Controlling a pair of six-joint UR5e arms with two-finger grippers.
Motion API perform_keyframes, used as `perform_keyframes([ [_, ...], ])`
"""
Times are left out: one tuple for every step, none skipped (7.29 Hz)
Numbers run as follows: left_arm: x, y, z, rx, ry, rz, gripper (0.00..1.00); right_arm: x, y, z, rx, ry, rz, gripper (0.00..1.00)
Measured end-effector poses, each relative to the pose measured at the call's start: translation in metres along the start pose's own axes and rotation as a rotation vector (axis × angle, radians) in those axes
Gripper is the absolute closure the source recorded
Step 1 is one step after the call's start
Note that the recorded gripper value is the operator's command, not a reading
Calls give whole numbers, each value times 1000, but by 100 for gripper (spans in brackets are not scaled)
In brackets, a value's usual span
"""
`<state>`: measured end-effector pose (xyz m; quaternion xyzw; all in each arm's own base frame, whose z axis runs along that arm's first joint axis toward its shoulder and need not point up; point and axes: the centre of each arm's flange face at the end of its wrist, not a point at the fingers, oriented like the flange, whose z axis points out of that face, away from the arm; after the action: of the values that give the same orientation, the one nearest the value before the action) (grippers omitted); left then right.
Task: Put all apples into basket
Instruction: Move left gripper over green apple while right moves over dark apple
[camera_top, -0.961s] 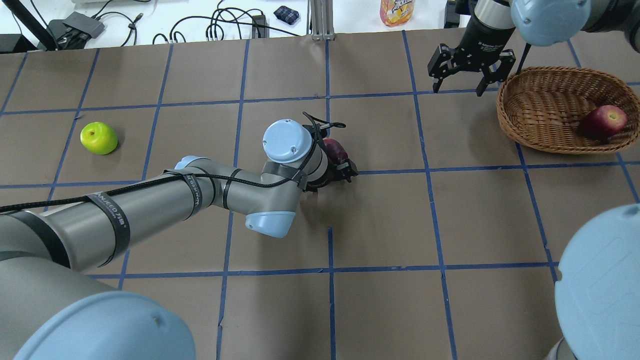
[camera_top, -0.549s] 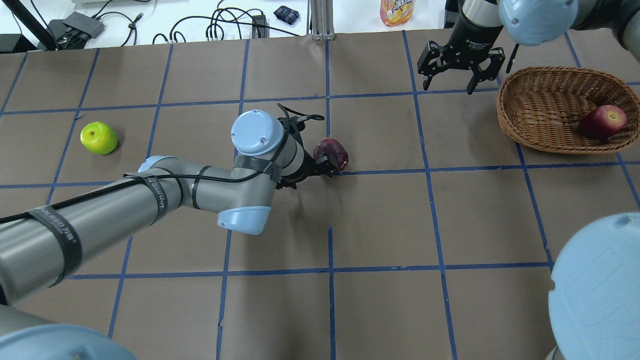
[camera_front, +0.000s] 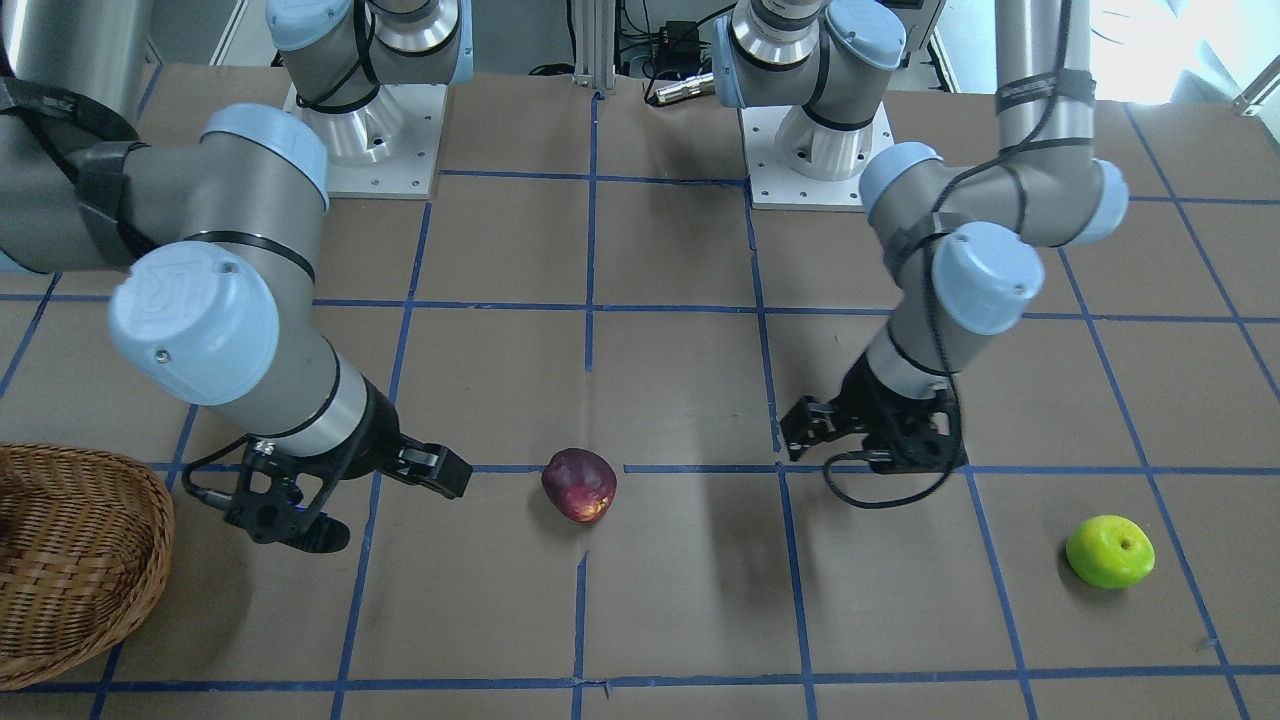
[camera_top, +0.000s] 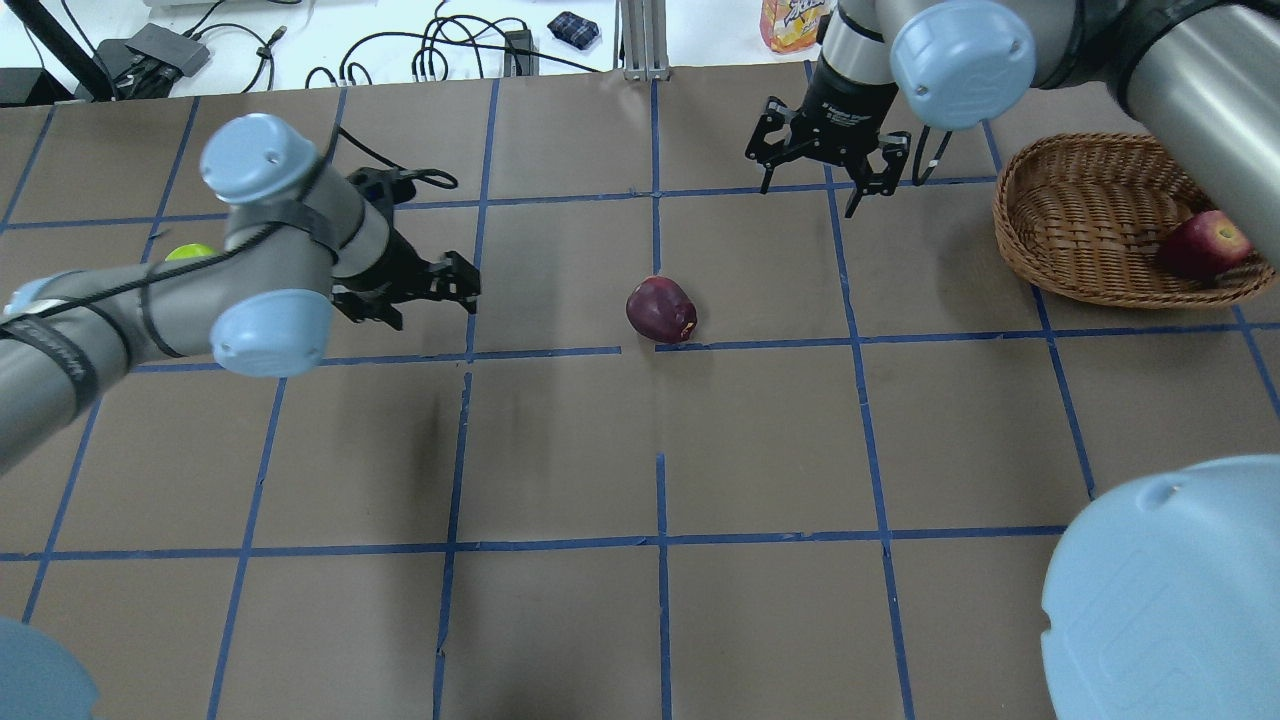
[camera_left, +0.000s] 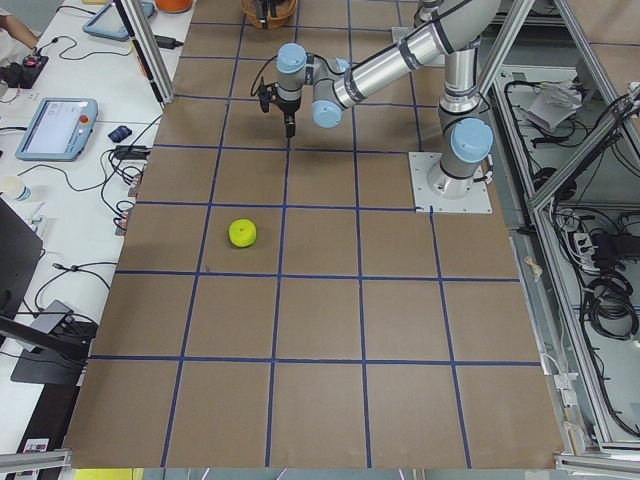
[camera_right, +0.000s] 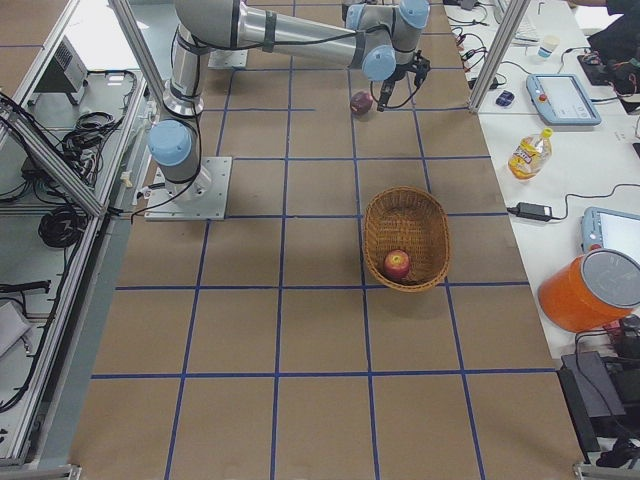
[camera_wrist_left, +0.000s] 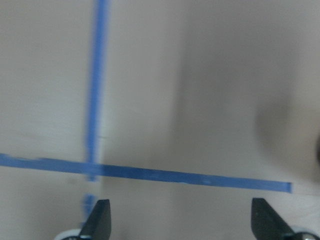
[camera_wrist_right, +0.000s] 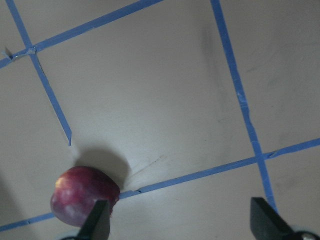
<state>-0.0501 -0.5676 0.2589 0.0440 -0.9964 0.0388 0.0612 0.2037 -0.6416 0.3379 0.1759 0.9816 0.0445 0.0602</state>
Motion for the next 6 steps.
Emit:
perform_keyframes([
  [-48, -28, -26, 15, -56, 52, 0, -20, 8, 21, 11, -10, 43, 0],
  [-79, -60, -49, 24, -119, 105, 0, -37, 15, 40, 28, -20, 77, 0],
  [-103, -93, -63, 23, -158, 137, 0, -49, 20, 53, 37, -27, 99, 0],
  [-133, -121, -66, 14, -192, 134, 0, -58, 27, 61, 39, -29, 110, 0],
  [-175, -142, -61, -1, -224, 111, 0, -68, 34, 68, 40, -32, 113, 0],
  [-211, -152, -47, -24, -234, 100, 0, -77, 36, 79, 45, -37, 123, 0],
])
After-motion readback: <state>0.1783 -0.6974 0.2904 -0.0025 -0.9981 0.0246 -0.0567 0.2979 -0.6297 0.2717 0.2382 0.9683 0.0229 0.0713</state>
